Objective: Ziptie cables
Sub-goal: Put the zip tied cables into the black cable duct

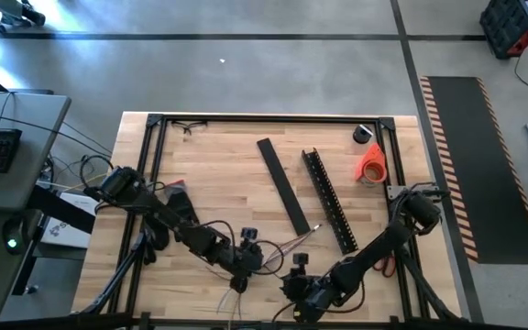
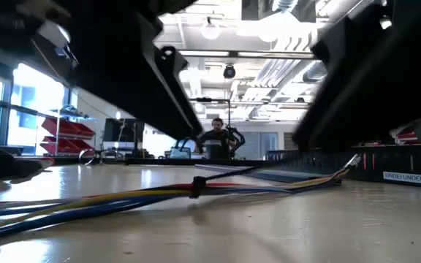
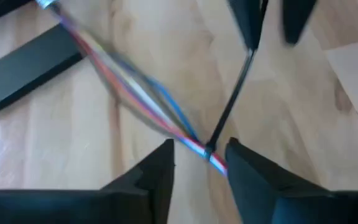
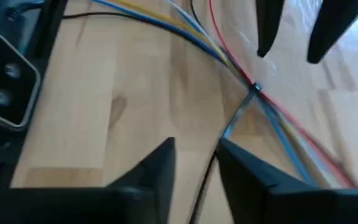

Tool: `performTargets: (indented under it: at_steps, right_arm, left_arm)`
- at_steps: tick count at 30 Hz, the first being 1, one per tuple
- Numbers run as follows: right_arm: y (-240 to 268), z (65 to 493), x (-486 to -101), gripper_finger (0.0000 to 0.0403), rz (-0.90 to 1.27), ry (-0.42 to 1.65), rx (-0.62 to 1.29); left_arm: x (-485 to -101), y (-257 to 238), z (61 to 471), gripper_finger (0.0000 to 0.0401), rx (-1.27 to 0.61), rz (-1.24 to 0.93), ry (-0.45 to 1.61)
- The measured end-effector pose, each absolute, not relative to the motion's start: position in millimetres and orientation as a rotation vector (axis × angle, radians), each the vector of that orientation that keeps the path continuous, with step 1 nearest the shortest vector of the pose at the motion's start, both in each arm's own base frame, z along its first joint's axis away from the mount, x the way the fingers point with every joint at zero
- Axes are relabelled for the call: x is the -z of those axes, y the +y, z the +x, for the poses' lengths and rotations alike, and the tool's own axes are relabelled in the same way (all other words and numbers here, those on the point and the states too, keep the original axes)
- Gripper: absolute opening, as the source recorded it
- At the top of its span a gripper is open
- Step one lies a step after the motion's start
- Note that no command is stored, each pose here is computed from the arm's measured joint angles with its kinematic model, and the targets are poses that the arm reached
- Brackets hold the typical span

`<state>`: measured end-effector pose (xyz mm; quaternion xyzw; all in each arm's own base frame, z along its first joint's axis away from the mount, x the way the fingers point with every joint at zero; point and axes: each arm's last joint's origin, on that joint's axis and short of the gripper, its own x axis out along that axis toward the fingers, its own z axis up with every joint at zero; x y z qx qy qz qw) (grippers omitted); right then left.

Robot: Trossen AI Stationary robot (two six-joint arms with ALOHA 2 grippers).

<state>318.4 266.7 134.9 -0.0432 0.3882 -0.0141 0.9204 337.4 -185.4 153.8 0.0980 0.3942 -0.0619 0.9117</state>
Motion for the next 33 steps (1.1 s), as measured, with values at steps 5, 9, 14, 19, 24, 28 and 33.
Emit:
performTargets:
  at_steps: [5,9,14,19,24,28,33]
  right_arm:
    - [268.8,322.2,-166.9,0.0183,-0.209,0.862,-0.032]
    - [268.1,320.9,-193.2,0.0232,-0.274,0.883,-0.052]
    - [261.5,309.4,-215.2,0.0256,-0.301,0.922,-0.037]
    - [257.0,289.7,-238.3,0.0254,-0.262,0.946,-0.023]
    - [260.1,263.1,-271.0,0.0254,-0.198,0.895,-0.063]
    - [263.6,246.3,-287.6,0.0254,-0.156,0.858,-0.089]
    - [272.1,236.6,-294.5,0.0254,-0.114,0.844,-0.172]
  left_arm:
    - [-169.9,-190.8,329.2,0.0159,0.096,0.119,0.818]
    - [-165.8,-200.6,325.0,0.0163,0.069,0.038,0.793]
    - [-151.5,-207.5,318.0,0.0161,-0.056,0.003,0.781]
    - [-128.8,-209.8,325.2,0.0161,-0.118,-0.064,0.772]
    - [-108.8,-204.9,331.4,0.0161,-0.122,-0.131,0.831]
    - [-104.9,-201.5,334.2,0.0147,-0.086,-0.168,0.883]
    - [-101.5,-198.9,332.1,0.0064,-0.018,-0.162,0.975]
